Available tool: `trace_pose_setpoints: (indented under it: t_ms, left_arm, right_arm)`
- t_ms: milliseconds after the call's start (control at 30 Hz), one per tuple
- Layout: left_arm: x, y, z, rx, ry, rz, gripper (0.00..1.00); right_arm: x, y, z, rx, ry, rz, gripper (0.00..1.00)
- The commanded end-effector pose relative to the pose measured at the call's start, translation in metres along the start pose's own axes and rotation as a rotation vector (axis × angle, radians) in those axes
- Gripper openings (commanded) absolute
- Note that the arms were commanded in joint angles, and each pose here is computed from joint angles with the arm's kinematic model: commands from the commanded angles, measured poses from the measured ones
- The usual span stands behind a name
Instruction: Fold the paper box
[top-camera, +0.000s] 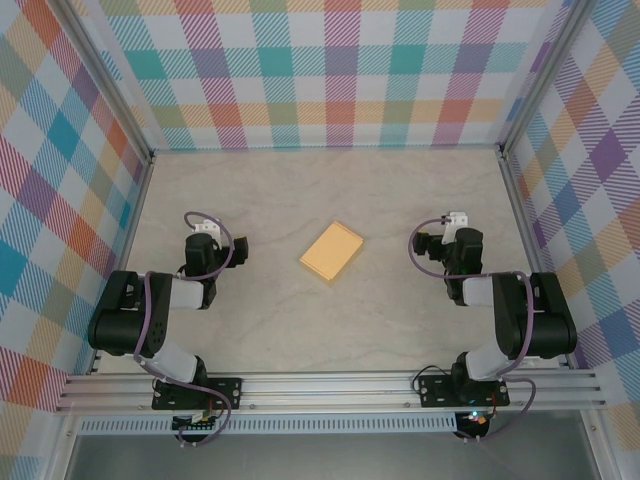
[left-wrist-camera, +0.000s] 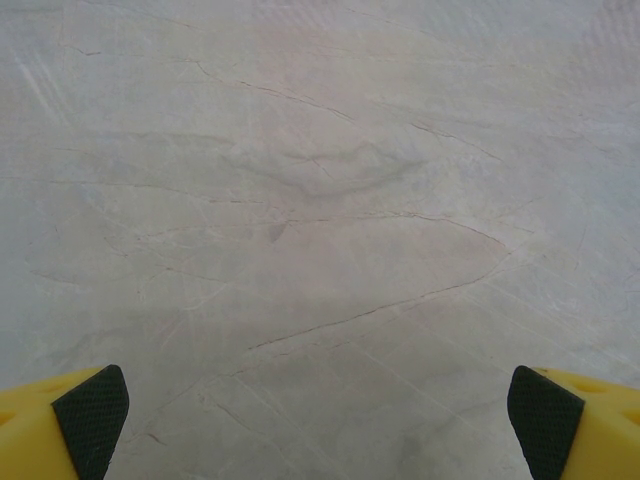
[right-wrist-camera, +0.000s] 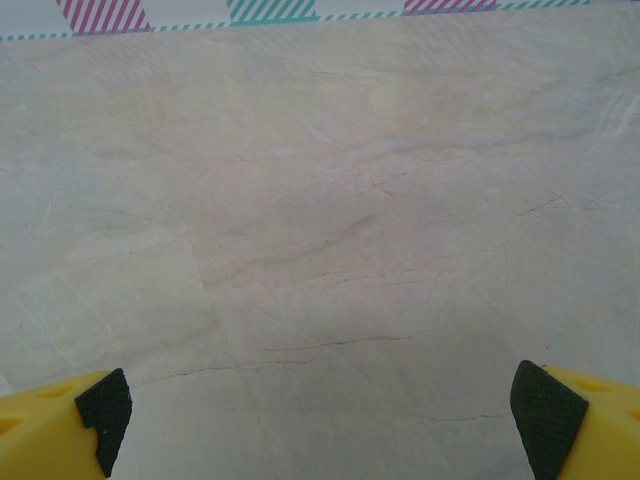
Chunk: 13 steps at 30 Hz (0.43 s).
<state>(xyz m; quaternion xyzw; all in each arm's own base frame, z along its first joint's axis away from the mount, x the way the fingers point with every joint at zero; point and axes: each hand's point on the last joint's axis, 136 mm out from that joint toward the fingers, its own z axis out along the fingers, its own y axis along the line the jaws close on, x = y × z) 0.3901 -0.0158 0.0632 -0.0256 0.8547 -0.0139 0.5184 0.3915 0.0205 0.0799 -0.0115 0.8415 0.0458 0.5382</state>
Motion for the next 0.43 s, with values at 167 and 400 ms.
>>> trace_pose_setpoints:
  t_ms: [167,400]
  left_arm:
    - [-0.0165,0.0009,0.0014,0.001,-0.051,-0.009,1.0]
    - [-0.0161,0.0015,0.0013,-0.001,-0.051,-0.008,1.0]
  right_arm:
    - [-0.012,0.0055,0.003,-0.053,-0.02,-0.001,1.0]
    - [-0.0122,0.0055,0.0016,-0.055,-0.027,-0.001,1.0]
